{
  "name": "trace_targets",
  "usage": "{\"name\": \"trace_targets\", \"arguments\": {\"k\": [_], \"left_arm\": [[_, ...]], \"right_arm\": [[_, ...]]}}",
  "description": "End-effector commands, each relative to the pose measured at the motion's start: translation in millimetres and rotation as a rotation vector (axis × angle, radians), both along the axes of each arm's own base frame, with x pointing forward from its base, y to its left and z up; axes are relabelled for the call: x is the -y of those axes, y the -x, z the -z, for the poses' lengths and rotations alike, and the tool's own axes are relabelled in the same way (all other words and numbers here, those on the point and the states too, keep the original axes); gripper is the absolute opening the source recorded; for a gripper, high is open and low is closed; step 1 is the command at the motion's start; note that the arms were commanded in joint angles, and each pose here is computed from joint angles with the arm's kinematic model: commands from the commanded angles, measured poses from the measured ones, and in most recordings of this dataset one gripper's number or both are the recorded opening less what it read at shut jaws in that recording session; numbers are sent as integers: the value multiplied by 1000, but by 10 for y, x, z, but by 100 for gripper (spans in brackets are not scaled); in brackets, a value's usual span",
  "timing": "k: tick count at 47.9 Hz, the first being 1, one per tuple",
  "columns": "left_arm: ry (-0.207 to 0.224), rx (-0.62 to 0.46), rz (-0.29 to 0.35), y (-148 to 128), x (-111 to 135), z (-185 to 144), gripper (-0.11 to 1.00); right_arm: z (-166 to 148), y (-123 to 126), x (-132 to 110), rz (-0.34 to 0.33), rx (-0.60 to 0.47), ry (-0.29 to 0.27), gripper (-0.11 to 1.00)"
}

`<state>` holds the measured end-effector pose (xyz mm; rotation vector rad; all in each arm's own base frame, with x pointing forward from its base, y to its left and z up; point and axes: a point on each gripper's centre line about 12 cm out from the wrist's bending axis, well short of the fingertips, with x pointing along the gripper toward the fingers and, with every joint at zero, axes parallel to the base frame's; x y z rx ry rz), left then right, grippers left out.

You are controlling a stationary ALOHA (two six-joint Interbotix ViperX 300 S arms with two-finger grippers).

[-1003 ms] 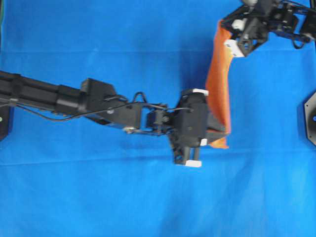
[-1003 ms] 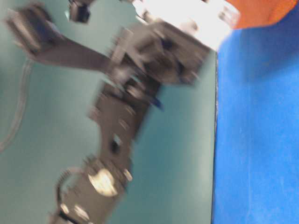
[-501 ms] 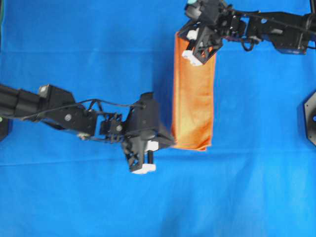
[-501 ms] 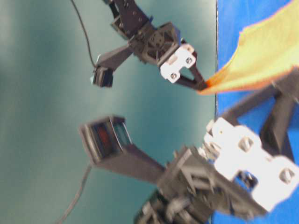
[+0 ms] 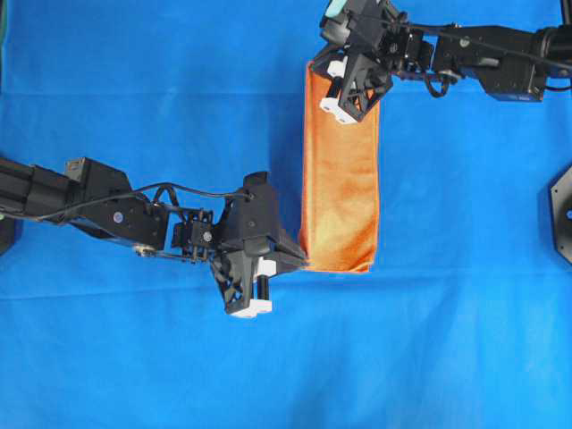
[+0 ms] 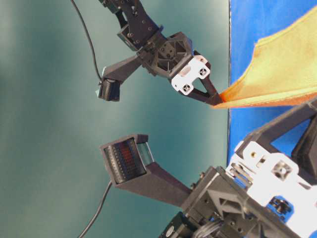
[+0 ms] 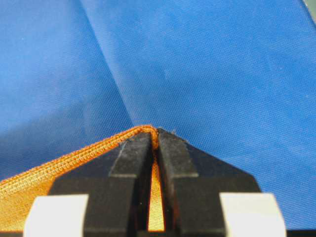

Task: Fold the orange towel.
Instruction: 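Release the towel and retract both grippers to the sides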

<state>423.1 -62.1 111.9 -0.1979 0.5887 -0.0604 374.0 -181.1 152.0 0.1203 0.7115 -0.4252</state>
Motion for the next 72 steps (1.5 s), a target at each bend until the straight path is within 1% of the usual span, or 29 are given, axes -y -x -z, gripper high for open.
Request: {"name": "trace_targets", "arguments": {"k": [1, 3, 5, 8, 9, 11, 14, 17, 19, 21, 28, 33, 41, 48, 52, 58, 62, 66, 68, 72], "left_arm": [[5, 38, 38, -23, 165, -120, 2], [5, 38, 37, -25, 159, -120, 4], [6, 40, 35, -30, 153, -124, 9], [7, 39, 31, -32, 140, -124, 19], [7, 39, 31, -32, 140, -124, 23], [7, 39, 31, -32, 140, -124, 32], [5, 38, 32, -38, 141, -129, 42], [2, 32, 34, -33, 141, -128, 49], [2, 26, 33, -21, 133, -131, 49], [1, 20, 32, -16, 125, -140, 48], [-14, -19, 36, 76, 88, -297, 47], [-23, -52, 31, 211, 18, -498, 47], [-24, -62, -2, 509, -167, -727, 47], [-22, -56, -40, 796, -335, -769, 47], [-20, -30, -64, 952, -424, -803, 47], [-26, 68, -117, 1145, -615, -868, 47], [-50, 147, -147, 1273, -740, -918, 47], [-79, 222, -164, 1404, -815, -981, 47], [-100, 251, -168, 1486, -844, -1005, 47], [-126, 275, -170, 1601, -868, -1031, 47]], "right_arm": [[-72, -24, 58, 7, 26, 12, 4], [-65, -22, 64, 8, 24, 12, 4], [-54, -27, 58, 6, 23, 11, 4], [-41, -25, 51, 5, 19, 9, 5], [-42, -29, 45, 2, 20, 11, 7], [-42, -35, 34, -2, 19, 12, 15], [-38, -40, 15, -12, 15, 17, 31], [-33, -45, -4, -23, 10, 23, 44], [-34, -46, -18, -28, 9, 26, 50], [-34, -52, -29, -33, 8, 28, 53], [-52, -44, -58, -40, 5, 31, 50], [-105, 4, -80, -39, 14, 34, 50], [-294, 177, -160, -37, 48, 48, 50], [-449, 429, -279, -30, 88, 54, 50], [-520, 582, -393, -34, 123, 51, 50], [-577, 775, -618, -56, 195, 31, 50], [-627, 902, -825, -88, 269, 10, 50], [-679, 1003, -1022, -128, 331, -10, 50], [-697, 1050, -1124, -153, 354, -21, 50], [-712, 1135, -1304, -199, 388, -45, 50]]}}
